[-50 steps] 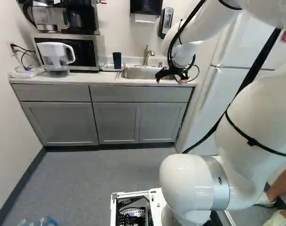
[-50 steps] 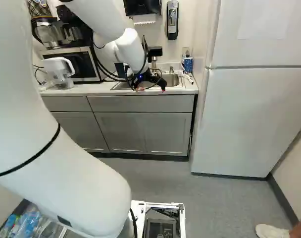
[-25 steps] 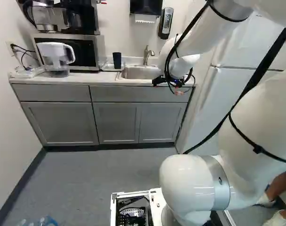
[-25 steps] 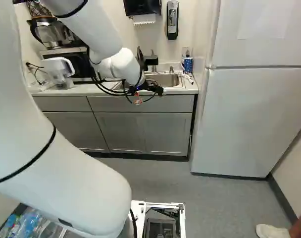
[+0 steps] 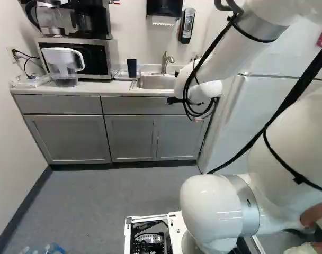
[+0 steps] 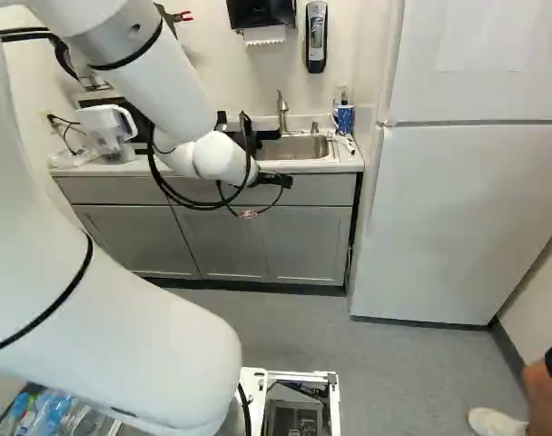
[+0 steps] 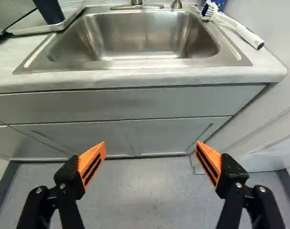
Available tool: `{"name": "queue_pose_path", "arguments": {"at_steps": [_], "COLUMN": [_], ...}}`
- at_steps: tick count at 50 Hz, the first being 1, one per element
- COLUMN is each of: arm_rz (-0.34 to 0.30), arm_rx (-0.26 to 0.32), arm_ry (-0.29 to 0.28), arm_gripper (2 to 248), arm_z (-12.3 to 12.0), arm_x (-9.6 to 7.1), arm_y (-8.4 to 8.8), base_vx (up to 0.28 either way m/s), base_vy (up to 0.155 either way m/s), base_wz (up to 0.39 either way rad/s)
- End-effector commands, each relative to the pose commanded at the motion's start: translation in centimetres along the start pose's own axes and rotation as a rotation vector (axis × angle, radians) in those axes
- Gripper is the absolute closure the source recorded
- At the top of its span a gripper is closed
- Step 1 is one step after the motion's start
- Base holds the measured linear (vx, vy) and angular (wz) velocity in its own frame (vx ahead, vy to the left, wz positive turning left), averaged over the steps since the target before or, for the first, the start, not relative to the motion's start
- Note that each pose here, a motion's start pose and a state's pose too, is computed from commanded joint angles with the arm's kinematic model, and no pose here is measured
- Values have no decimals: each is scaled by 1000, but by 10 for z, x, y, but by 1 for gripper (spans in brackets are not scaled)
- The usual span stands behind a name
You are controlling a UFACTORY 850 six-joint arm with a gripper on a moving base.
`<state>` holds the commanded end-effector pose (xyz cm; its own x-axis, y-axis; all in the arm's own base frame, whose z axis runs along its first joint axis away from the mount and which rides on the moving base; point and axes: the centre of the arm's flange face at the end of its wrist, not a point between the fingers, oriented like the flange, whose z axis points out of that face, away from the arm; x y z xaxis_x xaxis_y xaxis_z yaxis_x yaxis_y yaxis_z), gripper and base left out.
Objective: Rinse the cup and place it in the tray
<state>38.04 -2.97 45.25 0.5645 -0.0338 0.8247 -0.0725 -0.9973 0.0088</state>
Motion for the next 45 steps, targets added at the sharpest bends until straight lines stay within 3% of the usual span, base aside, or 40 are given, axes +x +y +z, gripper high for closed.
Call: {"name": "queue_pose_path", "arguments": {"at_steps": [16,45], "arm_rz": [-9,-19], "arm_rx": [19,46], "arm_ry": [81,188], "arm_gripper": [3,3], "arm_z": [-8,-26], "arm_x": [-40,-94], "arm_y": [-9,-18], "base_vx": [0,0], "base_vy": [0,0], "base_wz": [0,0]}}
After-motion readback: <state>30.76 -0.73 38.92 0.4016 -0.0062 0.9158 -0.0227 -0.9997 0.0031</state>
